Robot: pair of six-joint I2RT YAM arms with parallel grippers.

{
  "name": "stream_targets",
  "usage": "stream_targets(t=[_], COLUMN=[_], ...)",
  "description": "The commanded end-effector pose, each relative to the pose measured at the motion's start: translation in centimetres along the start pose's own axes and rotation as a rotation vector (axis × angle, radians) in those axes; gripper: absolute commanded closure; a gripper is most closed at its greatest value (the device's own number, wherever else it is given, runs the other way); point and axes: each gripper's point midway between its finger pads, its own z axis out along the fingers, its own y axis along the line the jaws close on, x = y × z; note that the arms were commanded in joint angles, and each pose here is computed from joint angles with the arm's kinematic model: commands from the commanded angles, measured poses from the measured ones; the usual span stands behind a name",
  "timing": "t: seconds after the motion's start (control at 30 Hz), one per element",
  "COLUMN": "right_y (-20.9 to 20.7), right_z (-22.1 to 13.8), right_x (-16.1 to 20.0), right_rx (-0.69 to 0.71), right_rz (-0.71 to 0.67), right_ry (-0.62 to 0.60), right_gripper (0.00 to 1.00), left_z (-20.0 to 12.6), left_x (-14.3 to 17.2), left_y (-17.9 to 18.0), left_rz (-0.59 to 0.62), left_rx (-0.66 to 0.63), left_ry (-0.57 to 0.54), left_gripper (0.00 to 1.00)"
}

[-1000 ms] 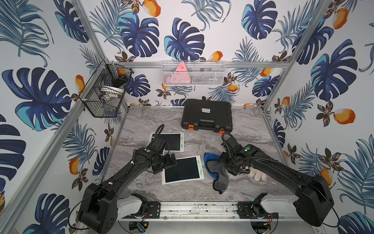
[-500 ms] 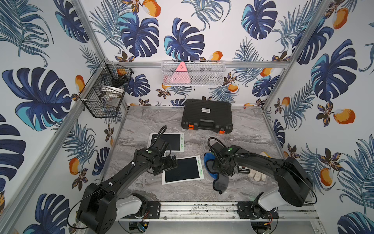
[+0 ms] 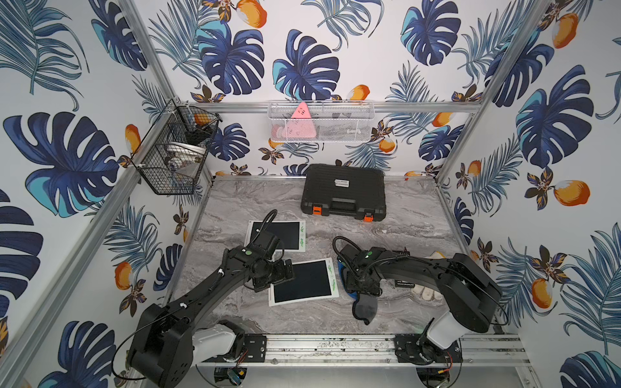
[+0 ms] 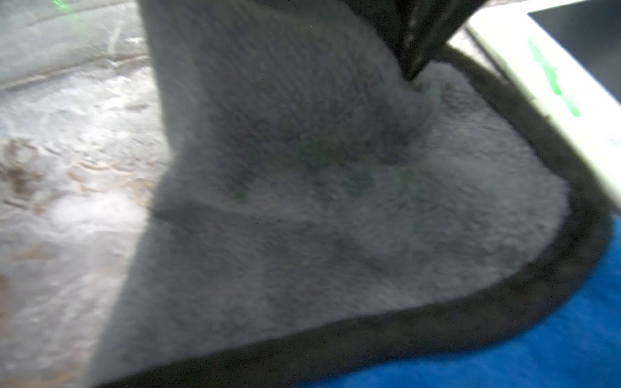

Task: Wipe the drawing tablet
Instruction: Pick up the cleaning item at the center of the board.

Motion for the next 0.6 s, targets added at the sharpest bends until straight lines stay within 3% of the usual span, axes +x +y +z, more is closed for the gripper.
stream_targets(t=[0.0,0.07,0.17,0.3,0.5,0.57], right_y=[-0.5,-0.8,-0.9,-0.4,2.2,3.1], right_z=[1.7,0.8,-1.4,-4.2,-5.7,-5.6], right_x=[0.7,-0.2,-1.9,-4.2,-6.4,-6.7], right_rx=[0.030,0.040,0.034,0.004,-0.047,-0.065], right_rz=[-0.002,0.002,0.007,-0.030,-0.132,-0.154], right_ry=[0.029,-0.016,-0.102,-0.213,-0.284,-0.281], right_gripper=[0.57,0.78,1.00,1.00,1.00,1.00], left_z=[0.1,0.1,0.6,1.3,2.0,2.4], left_x=[0.3,0.4,0.2,-1.2,-3.1,-3.2], left_y=[0.7,1.3,2.3,3.6,4.9,4.9], left_rz=[0.015,0.010,0.009,-0.020,-0.096,-0.096], left_rx=[-0.029,-0.053,-0.110,-0.145,-0.128,-0.128], left_ry=[0.004,0.007,0.013,-0.010,-0.017,-0.016], left_gripper=[0.01,0.01,0.01,0.08,0.36,0.49])
